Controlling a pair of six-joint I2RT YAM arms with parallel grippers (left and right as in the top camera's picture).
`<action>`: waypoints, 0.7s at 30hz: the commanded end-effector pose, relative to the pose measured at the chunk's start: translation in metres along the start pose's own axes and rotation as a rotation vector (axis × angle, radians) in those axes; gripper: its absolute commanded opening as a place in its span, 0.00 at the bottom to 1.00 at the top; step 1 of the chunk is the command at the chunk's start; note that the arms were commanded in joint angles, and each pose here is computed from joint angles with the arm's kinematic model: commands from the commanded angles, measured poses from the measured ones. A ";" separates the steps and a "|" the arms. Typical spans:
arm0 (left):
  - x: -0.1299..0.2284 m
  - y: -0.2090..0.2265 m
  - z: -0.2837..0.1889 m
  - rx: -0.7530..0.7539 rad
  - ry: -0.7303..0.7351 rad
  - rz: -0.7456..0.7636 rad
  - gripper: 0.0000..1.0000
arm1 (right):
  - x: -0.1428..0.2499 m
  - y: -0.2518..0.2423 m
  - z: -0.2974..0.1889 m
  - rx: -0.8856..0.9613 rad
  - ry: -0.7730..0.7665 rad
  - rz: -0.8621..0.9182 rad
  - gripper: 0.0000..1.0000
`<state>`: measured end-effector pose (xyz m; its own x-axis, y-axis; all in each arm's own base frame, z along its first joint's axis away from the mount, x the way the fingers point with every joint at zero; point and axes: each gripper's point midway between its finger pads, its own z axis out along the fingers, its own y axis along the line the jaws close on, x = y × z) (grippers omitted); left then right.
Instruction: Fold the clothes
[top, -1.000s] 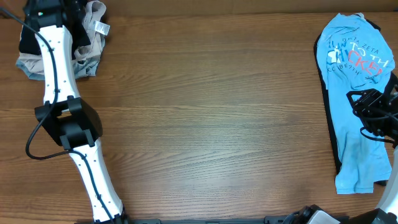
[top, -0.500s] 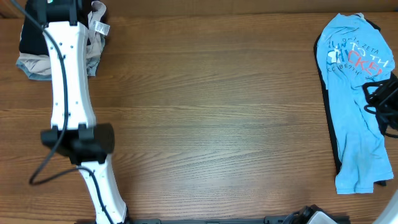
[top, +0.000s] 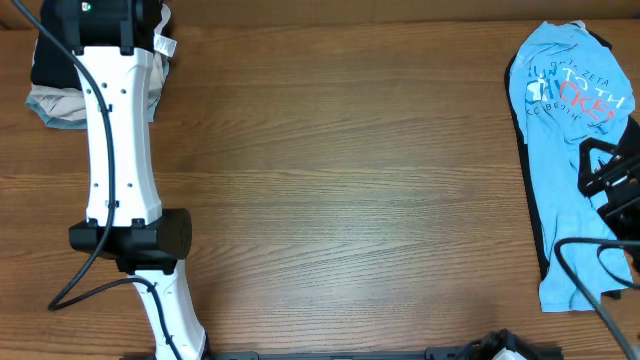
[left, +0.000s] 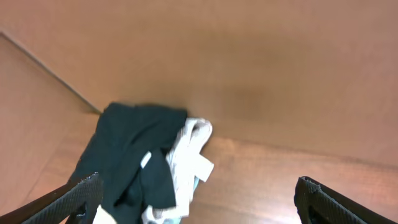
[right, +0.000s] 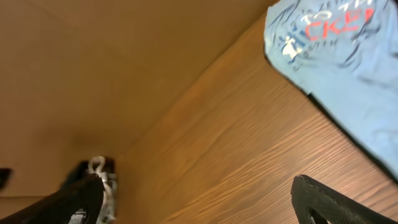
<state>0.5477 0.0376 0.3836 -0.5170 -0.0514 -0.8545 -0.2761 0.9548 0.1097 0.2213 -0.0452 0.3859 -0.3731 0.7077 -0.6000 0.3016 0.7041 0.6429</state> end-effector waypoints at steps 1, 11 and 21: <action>0.007 -0.003 0.003 0.007 0.027 0.029 1.00 | 0.001 0.008 -0.003 -0.026 0.004 0.062 1.00; 0.014 -0.002 0.003 0.005 0.055 0.039 1.00 | -0.003 -0.014 0.006 0.061 -0.011 0.024 1.00; 0.015 -0.002 0.003 0.005 0.056 0.039 1.00 | 0.027 0.036 0.071 -0.128 -0.052 -0.535 1.00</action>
<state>0.5409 0.0379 0.3736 -0.5596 -0.0500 -0.8273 -0.2708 0.9544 0.1255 0.2822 -0.0092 0.3728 -0.4146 0.3972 -0.8187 0.0026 0.9002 0.4354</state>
